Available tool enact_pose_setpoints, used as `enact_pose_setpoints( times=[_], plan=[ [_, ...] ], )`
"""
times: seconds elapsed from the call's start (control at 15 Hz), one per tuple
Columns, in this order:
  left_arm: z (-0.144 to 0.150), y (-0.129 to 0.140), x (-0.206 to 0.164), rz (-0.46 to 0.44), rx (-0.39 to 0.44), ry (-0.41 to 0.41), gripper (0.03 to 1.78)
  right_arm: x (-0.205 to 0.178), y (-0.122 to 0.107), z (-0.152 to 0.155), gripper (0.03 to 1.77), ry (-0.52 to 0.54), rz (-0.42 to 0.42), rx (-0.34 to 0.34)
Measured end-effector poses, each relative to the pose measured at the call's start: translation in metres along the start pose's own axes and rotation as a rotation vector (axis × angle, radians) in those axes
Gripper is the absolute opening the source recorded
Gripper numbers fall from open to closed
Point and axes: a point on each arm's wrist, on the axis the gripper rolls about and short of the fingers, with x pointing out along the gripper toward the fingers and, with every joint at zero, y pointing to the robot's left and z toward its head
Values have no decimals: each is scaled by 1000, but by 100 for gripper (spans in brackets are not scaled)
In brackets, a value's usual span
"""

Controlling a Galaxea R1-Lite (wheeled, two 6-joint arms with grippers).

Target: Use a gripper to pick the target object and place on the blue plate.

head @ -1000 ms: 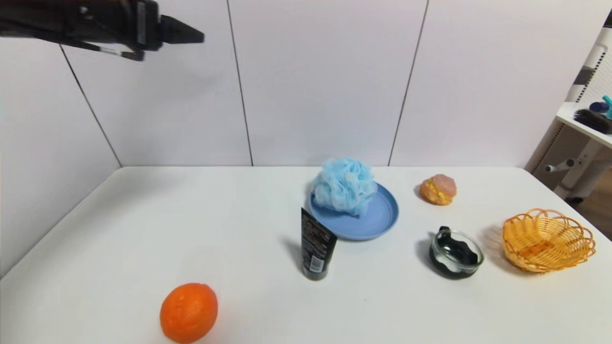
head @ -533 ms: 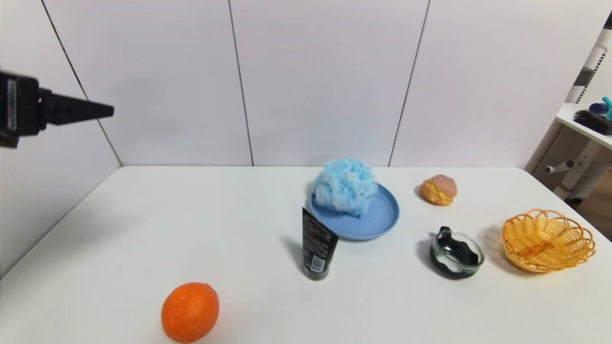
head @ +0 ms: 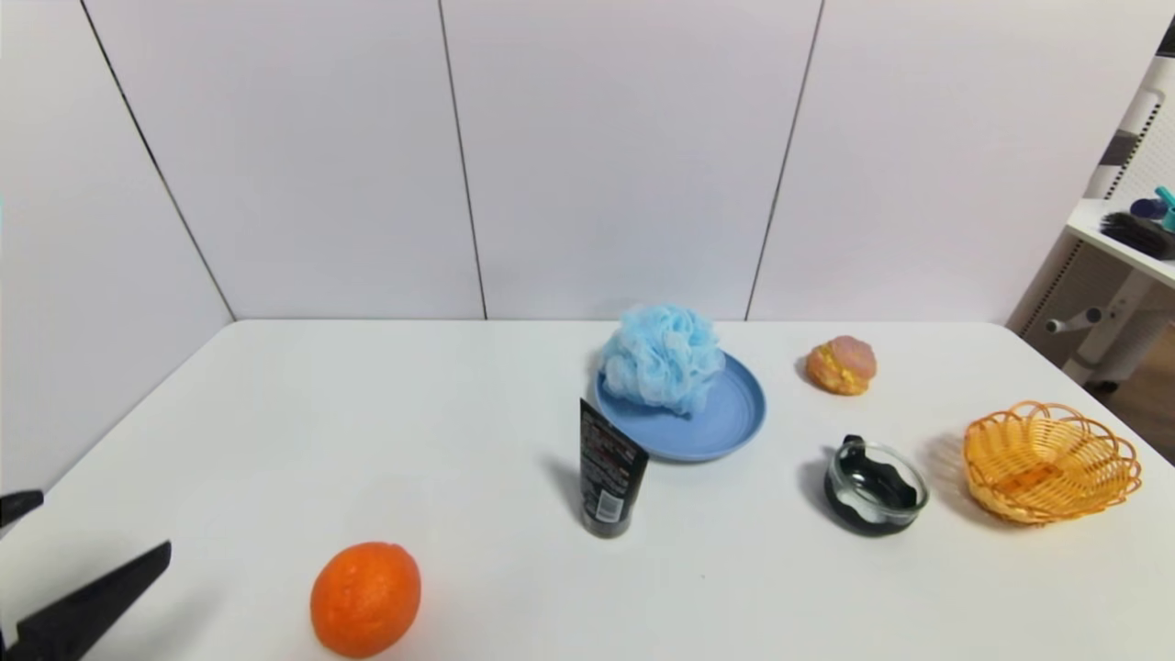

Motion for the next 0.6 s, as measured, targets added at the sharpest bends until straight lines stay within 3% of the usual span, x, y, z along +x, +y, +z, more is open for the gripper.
enact_pose_setpoints(
  times=[0.27,0.6],
  plan=[
    [-80,-17,-26,10,-7,-62,169,0,0,0,169,0,0,0],
    [-131,-26,-39,123,-20,-194,169,0,0,0,169,0,-1,0]
  ],
)
